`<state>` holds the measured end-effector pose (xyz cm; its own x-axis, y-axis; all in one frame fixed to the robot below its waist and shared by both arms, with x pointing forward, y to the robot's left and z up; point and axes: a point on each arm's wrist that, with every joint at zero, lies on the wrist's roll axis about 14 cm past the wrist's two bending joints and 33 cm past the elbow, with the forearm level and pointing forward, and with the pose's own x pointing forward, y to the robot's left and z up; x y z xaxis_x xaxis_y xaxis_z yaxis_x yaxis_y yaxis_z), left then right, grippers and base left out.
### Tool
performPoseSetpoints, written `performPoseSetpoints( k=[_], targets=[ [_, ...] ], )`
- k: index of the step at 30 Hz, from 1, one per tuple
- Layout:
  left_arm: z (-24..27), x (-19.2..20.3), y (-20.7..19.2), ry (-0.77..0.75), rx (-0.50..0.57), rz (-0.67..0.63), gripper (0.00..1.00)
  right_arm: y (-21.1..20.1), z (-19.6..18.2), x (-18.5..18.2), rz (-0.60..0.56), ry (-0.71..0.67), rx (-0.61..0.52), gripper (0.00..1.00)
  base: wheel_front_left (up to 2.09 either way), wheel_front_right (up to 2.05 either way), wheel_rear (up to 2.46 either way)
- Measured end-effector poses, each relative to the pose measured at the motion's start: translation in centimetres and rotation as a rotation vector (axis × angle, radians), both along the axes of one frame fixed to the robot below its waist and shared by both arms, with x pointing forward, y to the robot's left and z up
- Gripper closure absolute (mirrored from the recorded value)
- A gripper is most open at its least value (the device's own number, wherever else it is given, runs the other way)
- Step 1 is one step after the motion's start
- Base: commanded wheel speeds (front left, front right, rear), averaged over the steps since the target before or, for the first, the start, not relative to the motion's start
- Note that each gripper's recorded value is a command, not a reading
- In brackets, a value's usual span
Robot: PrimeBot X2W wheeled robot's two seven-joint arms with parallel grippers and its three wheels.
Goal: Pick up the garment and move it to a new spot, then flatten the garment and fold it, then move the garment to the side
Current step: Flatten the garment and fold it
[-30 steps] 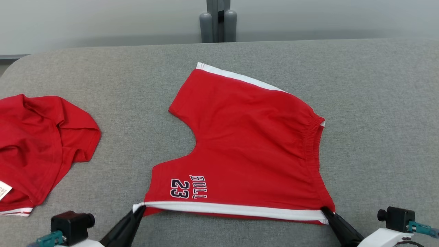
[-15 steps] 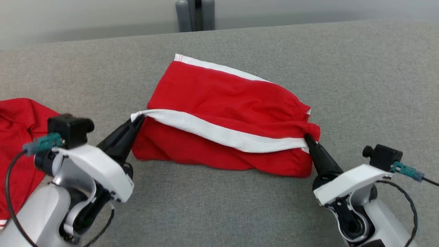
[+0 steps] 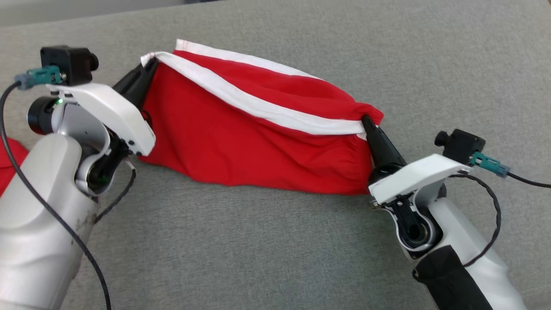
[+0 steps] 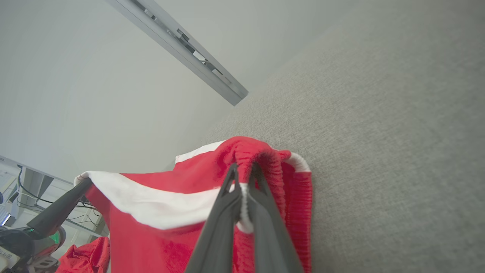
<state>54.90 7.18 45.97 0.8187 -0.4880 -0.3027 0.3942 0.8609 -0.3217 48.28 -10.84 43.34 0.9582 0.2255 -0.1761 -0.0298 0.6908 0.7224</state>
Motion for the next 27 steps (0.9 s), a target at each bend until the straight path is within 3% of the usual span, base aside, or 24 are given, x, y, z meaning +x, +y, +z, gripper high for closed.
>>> performPoseSetpoints(
  k=[12,18,19,20,21,22,27],
  targets=[
    [-5.4,5.6,-2.6,0.100,0.035,-0.002,1.00,0.2,-1.5,1.9,-0.023,0.024,0.055,1.00,0.00,0.00,0.00],
    [-7.6,6.5,-3.7,0.144,0.039,-0.008,1.00,-0.1,-2.2,2.8,-0.018,0.037,0.041,1.00,0.00,0.00,0.00],
    [-7.9,6.6,-3.8,0.151,0.036,-0.006,1.00,-0.1,-2.2,2.9,-0.020,0.037,0.040,0.87,0.00,0.00,0.00],
    [-8.1,6.6,-3.8,0.156,0.033,0.000,1.00,-0.3,-2.2,3.0,-0.024,0.036,0.040,0.63,0.00,0.00,0.00],
    [-8.1,6.7,-3.9,0.155,0.031,0.003,0.69,-0.3,-2.3,2.9,-0.024,0.040,0.033,0.02,0.00,0.00,0.00],
    [-8.0,6.7,-3.9,0.152,0.023,0.011,0.00,-0.4,-2.4,2.9,-0.022,0.040,0.022,0.00,0.00,0.00,0.00],
    [-7.1,6.8,-3.4,0.104,0.018,0.031,0.00,-0.4,-2.6,2.4,-0.014,0.034,-0.020,0.00,0.00,0.00,0.00]
  ],
)
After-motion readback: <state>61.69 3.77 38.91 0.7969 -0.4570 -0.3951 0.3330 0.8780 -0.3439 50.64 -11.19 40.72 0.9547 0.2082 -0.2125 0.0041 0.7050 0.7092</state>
